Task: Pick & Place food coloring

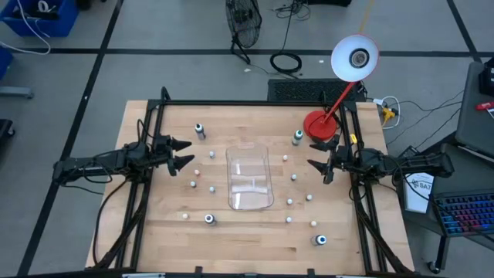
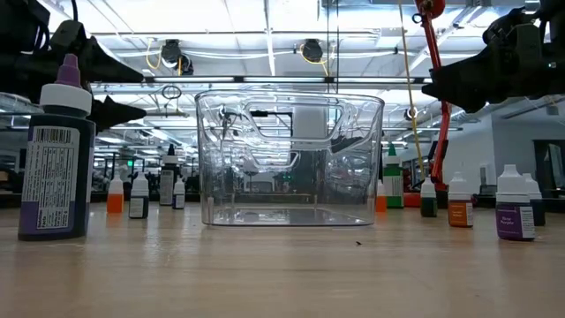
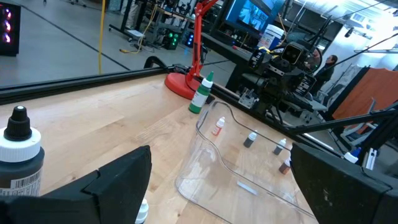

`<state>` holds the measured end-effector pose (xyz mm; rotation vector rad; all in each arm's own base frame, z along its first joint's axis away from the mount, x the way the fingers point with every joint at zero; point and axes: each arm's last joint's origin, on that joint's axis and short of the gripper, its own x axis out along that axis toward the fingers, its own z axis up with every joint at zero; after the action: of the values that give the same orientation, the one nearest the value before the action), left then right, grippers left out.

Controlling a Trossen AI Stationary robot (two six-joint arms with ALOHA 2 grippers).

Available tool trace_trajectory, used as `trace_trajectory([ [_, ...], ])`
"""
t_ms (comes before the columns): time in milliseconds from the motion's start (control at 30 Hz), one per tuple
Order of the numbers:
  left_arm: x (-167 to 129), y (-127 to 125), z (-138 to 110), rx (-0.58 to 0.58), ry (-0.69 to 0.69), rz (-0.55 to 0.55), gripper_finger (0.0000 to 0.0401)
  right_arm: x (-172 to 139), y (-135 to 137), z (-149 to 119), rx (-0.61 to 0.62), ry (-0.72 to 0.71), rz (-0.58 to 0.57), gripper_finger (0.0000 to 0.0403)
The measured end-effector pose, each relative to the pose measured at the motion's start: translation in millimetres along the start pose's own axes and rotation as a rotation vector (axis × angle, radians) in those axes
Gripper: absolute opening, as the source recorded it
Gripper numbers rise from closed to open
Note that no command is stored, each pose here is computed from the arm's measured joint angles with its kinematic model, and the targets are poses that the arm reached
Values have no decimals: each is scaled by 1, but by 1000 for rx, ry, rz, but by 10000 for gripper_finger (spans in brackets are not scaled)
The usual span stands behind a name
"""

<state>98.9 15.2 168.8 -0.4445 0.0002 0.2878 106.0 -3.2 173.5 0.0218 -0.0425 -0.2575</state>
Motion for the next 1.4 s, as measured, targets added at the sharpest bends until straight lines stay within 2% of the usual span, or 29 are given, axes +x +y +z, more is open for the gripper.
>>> trace_trajectory([
  [1267, 0, 0, 0, 0, 0, 0, 379, 0, 0, 0, 0, 0, 0, 267],
  [1400, 0, 0, 0, 0, 0, 0, 379, 0, 0, 6, -37, -57, -1, 267],
])
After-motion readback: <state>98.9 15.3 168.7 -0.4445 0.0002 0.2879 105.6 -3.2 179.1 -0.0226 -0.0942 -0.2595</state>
